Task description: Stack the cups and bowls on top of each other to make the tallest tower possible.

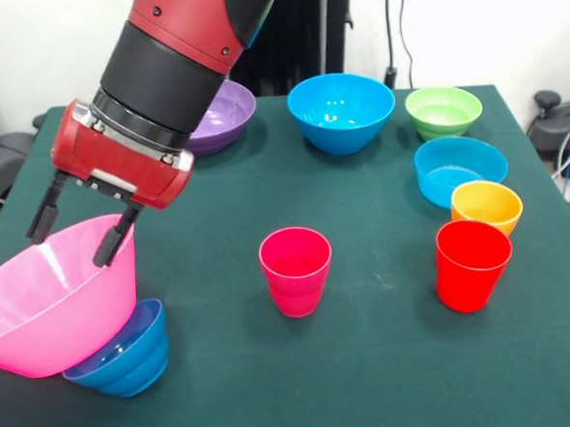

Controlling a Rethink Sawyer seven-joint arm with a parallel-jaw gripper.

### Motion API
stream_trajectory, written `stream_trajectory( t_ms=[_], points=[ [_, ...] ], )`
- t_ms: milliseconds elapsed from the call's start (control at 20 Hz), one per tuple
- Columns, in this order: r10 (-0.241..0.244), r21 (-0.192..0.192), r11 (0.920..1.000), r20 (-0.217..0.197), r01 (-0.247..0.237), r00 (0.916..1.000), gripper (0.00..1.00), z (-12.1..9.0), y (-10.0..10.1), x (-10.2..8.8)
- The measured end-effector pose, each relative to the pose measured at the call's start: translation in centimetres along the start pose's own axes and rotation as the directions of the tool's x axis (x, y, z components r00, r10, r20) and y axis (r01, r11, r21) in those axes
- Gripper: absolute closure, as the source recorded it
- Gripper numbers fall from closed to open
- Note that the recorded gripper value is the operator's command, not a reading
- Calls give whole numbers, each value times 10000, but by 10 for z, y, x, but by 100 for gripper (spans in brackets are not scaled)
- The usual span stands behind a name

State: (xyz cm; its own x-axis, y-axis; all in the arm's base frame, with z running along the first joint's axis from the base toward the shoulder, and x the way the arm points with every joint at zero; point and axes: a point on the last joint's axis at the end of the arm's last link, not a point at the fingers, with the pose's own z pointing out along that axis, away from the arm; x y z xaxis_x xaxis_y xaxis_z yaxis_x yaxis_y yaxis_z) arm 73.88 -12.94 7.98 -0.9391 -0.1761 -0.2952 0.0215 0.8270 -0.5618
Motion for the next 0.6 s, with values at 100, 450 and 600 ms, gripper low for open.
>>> stream_trajectory(
  t_ms=[100,450,600],
  points=[
    [60,-116,9999,-7,-60,10000,0,2,3,0],
    [304,-580,9978,-103,-309,9995,0,11,16,4],
    [379,-709,9967,-151,-389,9992,0,14,19,6]
  ],
)
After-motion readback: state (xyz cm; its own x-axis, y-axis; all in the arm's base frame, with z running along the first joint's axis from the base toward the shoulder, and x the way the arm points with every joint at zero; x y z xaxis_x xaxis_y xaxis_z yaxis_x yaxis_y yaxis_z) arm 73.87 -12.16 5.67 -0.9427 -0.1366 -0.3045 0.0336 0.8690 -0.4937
